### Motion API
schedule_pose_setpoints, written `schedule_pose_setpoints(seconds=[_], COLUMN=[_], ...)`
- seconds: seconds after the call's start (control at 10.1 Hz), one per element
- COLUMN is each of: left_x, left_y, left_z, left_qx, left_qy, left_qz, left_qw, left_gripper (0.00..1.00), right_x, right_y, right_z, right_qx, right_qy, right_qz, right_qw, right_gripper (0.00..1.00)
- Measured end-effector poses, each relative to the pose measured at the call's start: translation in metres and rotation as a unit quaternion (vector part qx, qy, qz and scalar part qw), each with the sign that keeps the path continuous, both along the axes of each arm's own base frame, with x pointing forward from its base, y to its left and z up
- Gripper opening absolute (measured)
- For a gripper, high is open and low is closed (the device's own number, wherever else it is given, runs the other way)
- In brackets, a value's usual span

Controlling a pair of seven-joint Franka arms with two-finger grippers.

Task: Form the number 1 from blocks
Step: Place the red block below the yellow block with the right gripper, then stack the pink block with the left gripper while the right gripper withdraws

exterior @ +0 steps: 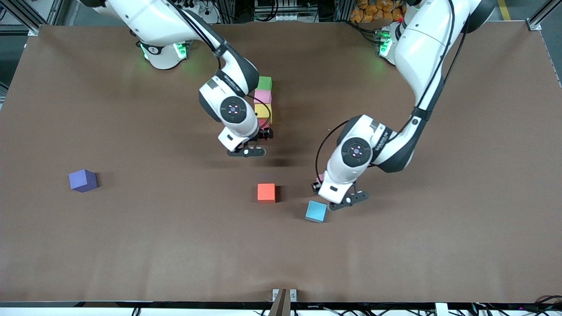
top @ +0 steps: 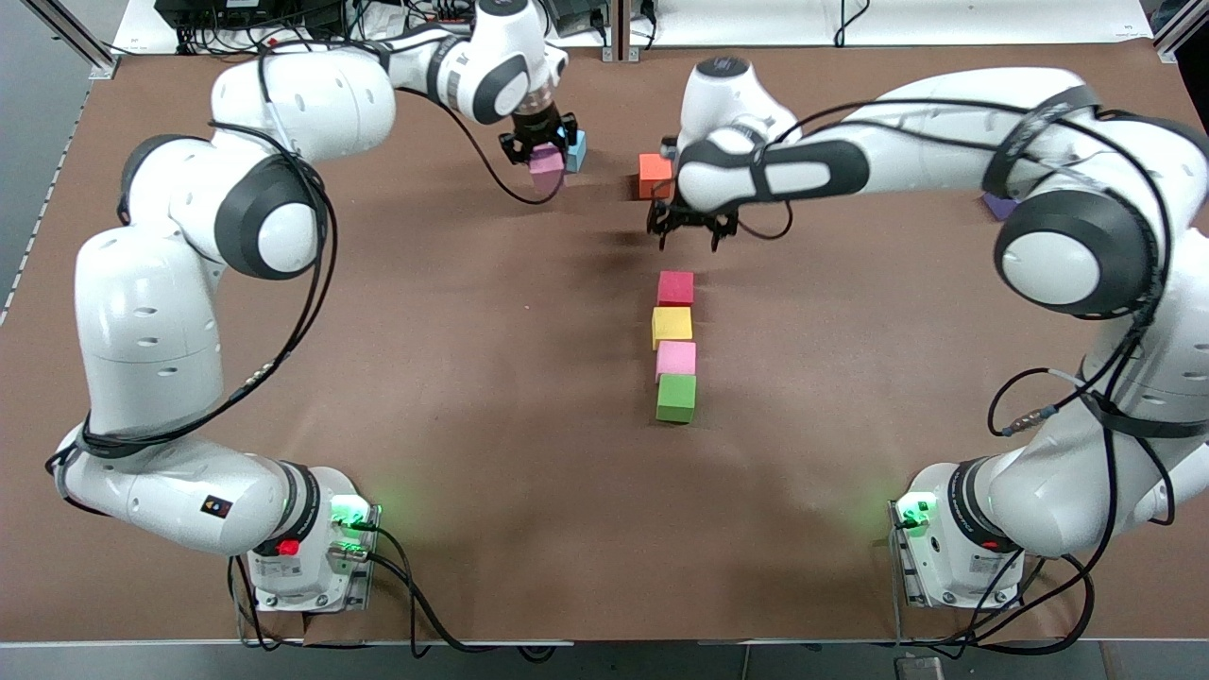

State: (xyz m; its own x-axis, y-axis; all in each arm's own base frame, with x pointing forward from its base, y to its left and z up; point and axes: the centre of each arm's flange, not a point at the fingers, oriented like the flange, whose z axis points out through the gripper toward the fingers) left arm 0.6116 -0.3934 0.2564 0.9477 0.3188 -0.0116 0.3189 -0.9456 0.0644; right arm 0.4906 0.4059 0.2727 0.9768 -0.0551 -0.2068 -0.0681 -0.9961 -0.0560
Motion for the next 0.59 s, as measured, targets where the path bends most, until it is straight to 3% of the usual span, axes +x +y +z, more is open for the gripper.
schedule_pose_setpoints(seconds=[0.3, 0.59], left_x=[-0.051, -0.108], left_y=[-0.070, -0.131], left_z=[0.000, -0.003], left_qx=[0.000, 0.006], left_qy=[0.004, 0.002], left_qz=[0.002, -0.016], left_qw=[1.000, 1.000], left_gripper=[0.60, 0.60], right_x=[0.044, 0.090], right_y=[-0.048, -0.189], right_z=[0.078, 0.159], right_qx=[0.022, 0.016], right_qy=[0.002, -0.013], right_qz=[-0.033, -0.038], right_qw=[0.999, 0.999], right_gripper=[1.00, 1.00])
